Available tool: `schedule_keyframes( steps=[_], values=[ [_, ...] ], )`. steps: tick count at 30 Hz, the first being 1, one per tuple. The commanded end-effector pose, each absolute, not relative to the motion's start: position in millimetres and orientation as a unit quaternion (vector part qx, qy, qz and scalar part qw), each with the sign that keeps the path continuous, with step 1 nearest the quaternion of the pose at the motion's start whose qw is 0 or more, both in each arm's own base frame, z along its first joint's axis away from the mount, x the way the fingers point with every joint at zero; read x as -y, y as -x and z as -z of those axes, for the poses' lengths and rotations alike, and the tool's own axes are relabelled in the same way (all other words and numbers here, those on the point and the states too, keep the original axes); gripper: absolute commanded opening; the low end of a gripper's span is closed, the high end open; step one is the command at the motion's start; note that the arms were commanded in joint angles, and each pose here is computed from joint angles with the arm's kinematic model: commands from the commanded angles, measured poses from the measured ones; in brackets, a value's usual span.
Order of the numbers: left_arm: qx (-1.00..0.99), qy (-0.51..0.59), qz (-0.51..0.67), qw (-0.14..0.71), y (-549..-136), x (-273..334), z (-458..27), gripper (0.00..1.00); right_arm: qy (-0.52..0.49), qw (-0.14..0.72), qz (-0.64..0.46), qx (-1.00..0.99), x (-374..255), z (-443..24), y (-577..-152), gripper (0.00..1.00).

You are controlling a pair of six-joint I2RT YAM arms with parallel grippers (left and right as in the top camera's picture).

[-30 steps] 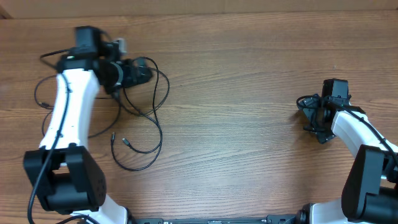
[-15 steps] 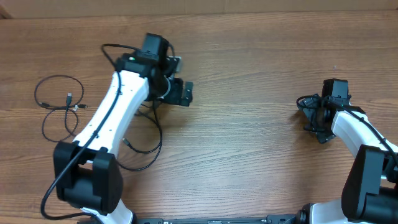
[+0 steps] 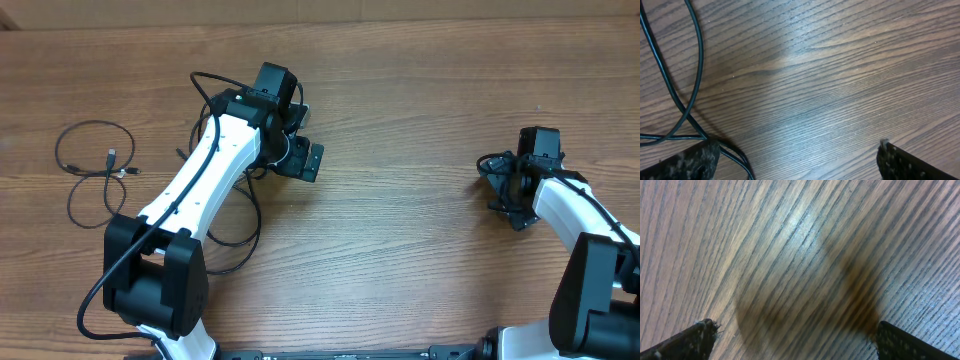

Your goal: Untangle cables

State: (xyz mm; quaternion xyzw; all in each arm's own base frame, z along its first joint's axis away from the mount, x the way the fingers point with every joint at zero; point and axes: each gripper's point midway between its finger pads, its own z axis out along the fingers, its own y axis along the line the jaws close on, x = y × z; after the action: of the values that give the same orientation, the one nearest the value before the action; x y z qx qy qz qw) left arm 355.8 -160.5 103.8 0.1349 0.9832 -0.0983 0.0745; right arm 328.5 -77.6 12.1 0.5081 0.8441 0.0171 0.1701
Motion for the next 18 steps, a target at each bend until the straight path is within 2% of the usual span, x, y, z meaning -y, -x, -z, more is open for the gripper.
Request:
schedule_keyframes(
  steps=[1, 10, 13, 16, 18],
  values=[
    [-0.983, -0.145, 0.09, 0.064, -352.6, 158.1, -95.5, 1.0, -0.506, 0.179, -0.016, -0.844, 79.6, -17.3, -329.5, 1.0],
    [-0.986, -0.144, 0.075, 0.04, -338.6, 149.4, -73.5, 0.97, -0.506, 0.18, -0.016, -0.844, 79.6, -17.3, -329.6, 1.0],
    [-0.989, -0.139, 0.001, 0.057, -347.2, 124.4, -66.8, 0.96, -0.506, 0.18, -0.016, -0.844, 79.6, -17.3, -329.6, 1.0],
    [-0.986, -0.134, -0.039, 0.088, -362.0, 112.0, -65.0, 0.86, -0.506, 0.18, -0.016, -0.844, 79.6, -17.3, -329.6, 1.0],
    [-0.984, -0.134, -0.035, 0.112, -372.2, 115.7, -59.7, 0.74, -0.506, 0.18, -0.016, -0.844, 79.6, -17.3, -329.6, 1.0]
  ],
)
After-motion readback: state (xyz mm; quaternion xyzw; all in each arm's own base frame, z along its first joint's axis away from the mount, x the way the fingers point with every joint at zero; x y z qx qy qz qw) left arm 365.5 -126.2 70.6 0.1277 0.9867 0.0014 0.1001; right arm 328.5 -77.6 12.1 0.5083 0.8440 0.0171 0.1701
